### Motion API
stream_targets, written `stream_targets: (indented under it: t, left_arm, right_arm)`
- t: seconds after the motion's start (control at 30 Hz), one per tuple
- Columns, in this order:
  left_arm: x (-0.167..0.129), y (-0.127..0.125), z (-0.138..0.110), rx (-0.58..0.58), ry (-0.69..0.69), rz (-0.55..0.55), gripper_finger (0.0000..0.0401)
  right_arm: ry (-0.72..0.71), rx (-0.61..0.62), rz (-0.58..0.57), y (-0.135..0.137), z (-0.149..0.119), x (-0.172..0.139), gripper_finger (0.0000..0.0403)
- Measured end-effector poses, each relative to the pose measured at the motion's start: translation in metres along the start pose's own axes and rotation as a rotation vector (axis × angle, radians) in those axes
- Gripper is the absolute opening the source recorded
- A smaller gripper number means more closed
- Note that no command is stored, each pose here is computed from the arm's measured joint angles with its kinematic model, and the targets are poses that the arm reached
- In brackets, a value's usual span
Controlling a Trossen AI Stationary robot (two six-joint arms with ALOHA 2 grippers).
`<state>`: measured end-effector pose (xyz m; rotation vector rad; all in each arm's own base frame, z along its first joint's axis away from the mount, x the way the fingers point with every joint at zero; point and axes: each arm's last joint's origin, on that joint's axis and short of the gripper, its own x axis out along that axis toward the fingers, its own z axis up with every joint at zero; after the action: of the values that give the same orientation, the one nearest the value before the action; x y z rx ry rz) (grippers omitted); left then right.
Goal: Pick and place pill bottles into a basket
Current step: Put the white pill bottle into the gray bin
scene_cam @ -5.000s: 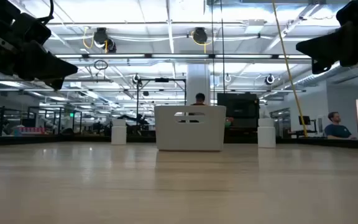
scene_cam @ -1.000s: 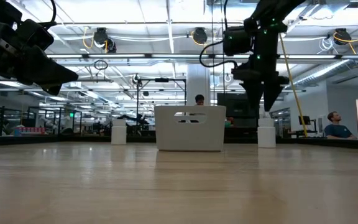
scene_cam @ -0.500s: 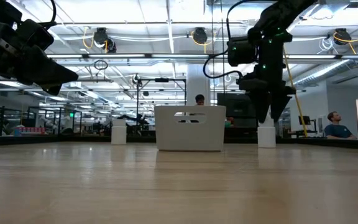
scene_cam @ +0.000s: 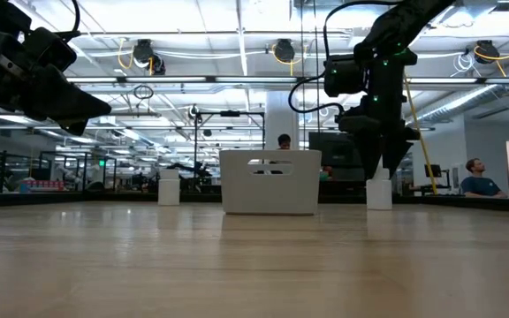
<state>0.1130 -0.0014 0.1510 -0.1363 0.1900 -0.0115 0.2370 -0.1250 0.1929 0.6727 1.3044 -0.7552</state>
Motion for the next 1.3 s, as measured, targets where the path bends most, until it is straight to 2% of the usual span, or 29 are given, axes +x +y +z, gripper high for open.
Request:
stream_targets:
  t: [0.77, 0.9, 1.07, 1.17, 1.3]
  left_arm:
    - [0.000, 0.000, 0.000, -0.002, 0.000, 0.000, 0.0031]
    - [0.000, 0.000, 0.000, -0.001, 0.001, 0.000, 0.0031]
    - [0.000, 0.000, 0.000, -0.002, 0.000, 0.000, 0.0031]
    - [0.000, 0.000, 0.000, -0.002, 0.001, 0.000, 0.0031]
    - [0.000, 0.000, 0.000, -0.004, 0.000, 0.000, 0.0031]
  right_arm:
    - [-0.001, -0.020, 0.001, 0.000, 0.000, -0.001, 0.0159]
    - [-0.007, -0.027, 0.008, -0.001, -0.001, -0.003, 0.0154]
    - [-0.064, -0.027, 0.034, -0.002, -0.002, -0.016, 0.0169]
    - [-0.114, -0.033, 0.065, -0.003, -0.003, -0.030, 0.0166]
    - [-0.216, -0.034, 0.164, -0.004, -0.007, -0.055, 0.0155]
